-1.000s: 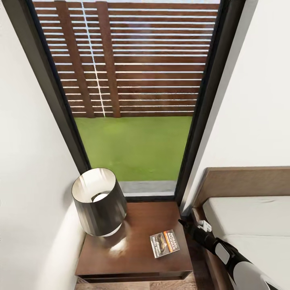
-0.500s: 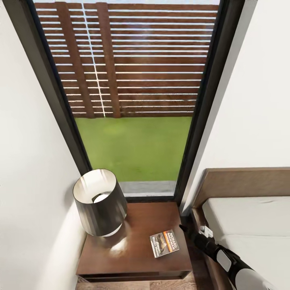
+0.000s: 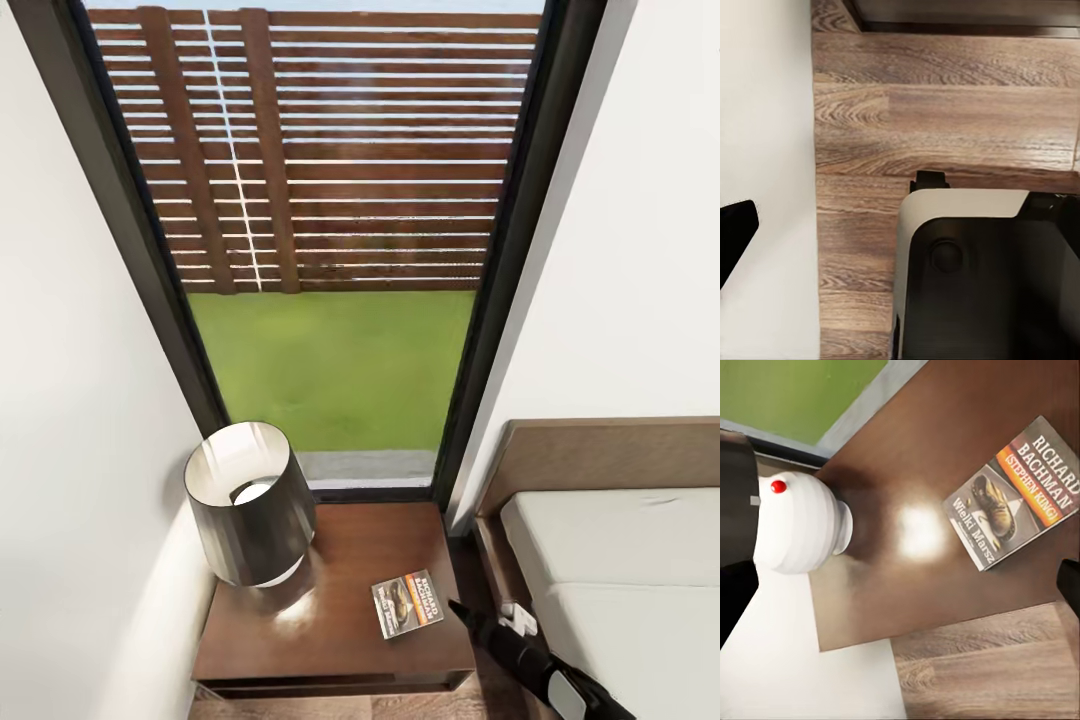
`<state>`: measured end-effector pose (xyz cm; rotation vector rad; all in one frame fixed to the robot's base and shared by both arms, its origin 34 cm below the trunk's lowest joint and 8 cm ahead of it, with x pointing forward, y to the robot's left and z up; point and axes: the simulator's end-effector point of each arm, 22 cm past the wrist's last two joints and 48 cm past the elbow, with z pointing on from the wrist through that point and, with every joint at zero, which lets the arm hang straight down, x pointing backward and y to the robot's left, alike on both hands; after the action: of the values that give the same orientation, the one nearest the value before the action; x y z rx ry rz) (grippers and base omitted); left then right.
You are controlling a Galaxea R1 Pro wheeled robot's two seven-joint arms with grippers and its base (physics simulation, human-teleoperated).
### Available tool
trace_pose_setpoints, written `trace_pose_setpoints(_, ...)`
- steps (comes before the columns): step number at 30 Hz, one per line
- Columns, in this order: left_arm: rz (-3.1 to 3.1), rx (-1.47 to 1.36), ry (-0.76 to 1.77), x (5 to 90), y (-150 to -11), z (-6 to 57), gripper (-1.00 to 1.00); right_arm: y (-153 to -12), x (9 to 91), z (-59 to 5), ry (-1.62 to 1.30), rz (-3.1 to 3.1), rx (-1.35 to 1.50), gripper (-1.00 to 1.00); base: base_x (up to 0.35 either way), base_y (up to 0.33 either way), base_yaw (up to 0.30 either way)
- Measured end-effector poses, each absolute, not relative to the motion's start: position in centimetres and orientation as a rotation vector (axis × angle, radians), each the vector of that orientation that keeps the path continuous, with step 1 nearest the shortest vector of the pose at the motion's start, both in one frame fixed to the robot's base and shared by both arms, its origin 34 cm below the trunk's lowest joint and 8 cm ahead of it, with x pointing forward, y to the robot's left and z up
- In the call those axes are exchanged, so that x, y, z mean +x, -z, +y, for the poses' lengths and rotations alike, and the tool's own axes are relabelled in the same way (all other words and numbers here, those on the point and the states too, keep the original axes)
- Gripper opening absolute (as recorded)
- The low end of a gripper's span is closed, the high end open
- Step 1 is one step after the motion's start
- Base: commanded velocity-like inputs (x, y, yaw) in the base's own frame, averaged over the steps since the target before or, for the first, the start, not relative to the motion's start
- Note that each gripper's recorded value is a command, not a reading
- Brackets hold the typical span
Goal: In the bedroom, move the book from the bed onto either nightstand, and place the two sandals side by side next to the bed.
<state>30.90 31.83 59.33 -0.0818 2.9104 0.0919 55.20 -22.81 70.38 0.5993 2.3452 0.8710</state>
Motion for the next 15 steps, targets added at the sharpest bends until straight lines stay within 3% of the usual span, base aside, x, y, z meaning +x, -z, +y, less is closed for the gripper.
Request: trace_pose_setpoints(15,2.924,-0.08,-0.099,29.5,-60.4,32.0,1.0,-68.1,46.7,-23.1,-0.839,2.456,0.633,1.0,0.0,0.0,0.0)
